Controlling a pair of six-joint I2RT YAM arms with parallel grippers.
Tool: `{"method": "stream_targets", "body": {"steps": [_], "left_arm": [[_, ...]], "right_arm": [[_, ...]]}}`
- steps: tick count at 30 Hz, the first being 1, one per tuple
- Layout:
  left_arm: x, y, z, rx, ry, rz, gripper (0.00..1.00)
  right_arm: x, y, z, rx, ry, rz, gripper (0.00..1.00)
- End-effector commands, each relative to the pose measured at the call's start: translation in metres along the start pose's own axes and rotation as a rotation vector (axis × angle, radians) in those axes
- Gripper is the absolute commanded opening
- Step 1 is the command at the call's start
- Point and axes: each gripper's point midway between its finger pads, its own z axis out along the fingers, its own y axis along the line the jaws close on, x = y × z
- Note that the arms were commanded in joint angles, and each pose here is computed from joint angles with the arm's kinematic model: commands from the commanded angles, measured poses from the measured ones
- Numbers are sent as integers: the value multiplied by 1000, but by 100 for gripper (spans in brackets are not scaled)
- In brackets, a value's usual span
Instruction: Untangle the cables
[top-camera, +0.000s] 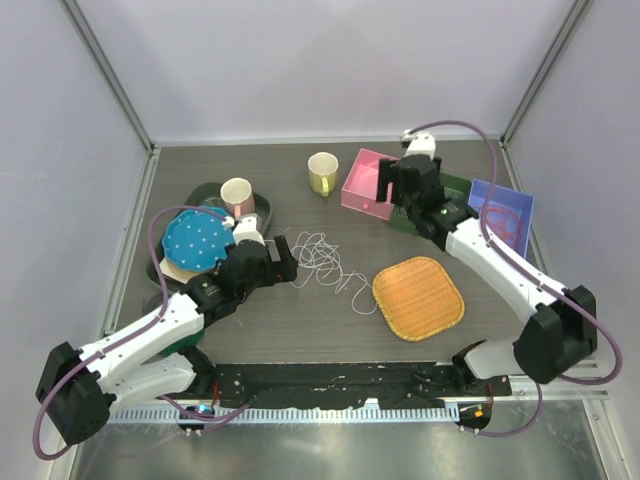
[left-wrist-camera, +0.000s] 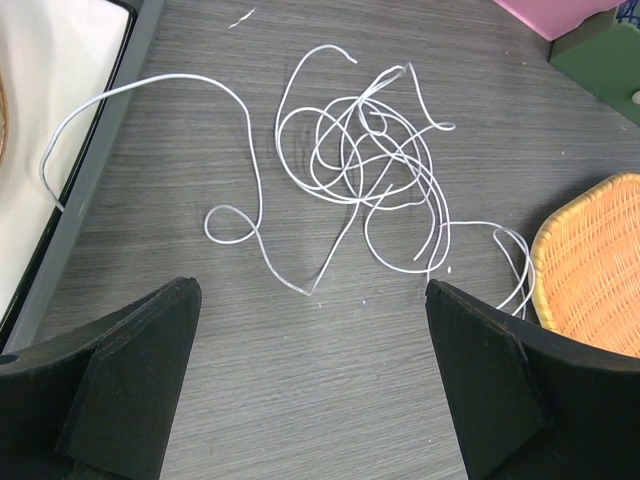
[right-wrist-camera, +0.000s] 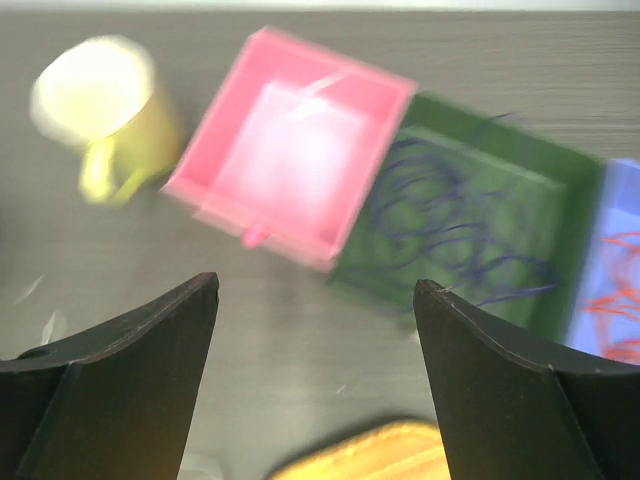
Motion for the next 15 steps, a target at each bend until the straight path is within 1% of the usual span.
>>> {"method": "stream_targets", "body": {"steps": [1, 2, 3, 4, 5, 6, 7, 8, 9, 10, 11, 13, 15], "left_arm": [[-1, 1, -2, -13, 0, -33, 100], [0, 2, -2, -18, 4, -36, 100], [1, 3, -2, -22, 6, -42, 100], [4, 6, -2, -36, 15, -51, 100], [5, 8, -2, -46, 18, -58, 100], [7, 9, -2, -53, 22, -62, 100], [10, 10, -1, -58, 33, -73, 100], [13, 11, 0, -60, 38, -77, 100], [15, 11, 1, -59, 45, -80, 100], [19, 11, 3, -57, 56, -89, 100], [21, 11, 4, -59, 62, -95, 100], [24, 10, 8, -52, 63, -106, 100], [28, 11, 12, -57, 70, -115, 100]], "right_arm": [[67, 66, -44, -350, 131, -141, 84], [82, 83, -58, -408, 154, -129, 84], [103, 81, -66, -412, 189, -98, 84], [112, 84, -70, -377, 213, 28, 84], [119, 83, -72, -343, 209, 88, 84], [142, 87, -80, -335, 235, 97, 84], [143, 89, -84, -314, 220, 172, 84], [156, 88, -86, -295, 230, 188, 84], [162, 96, -94, -307, 231, 204, 83], [159, 96, -94, -289, 199, 226, 84], [165, 96, -96, -268, 203, 276, 84], [166, 103, -98, -274, 177, 319, 85], [173, 105, -97, -268, 178, 374, 86]]}}
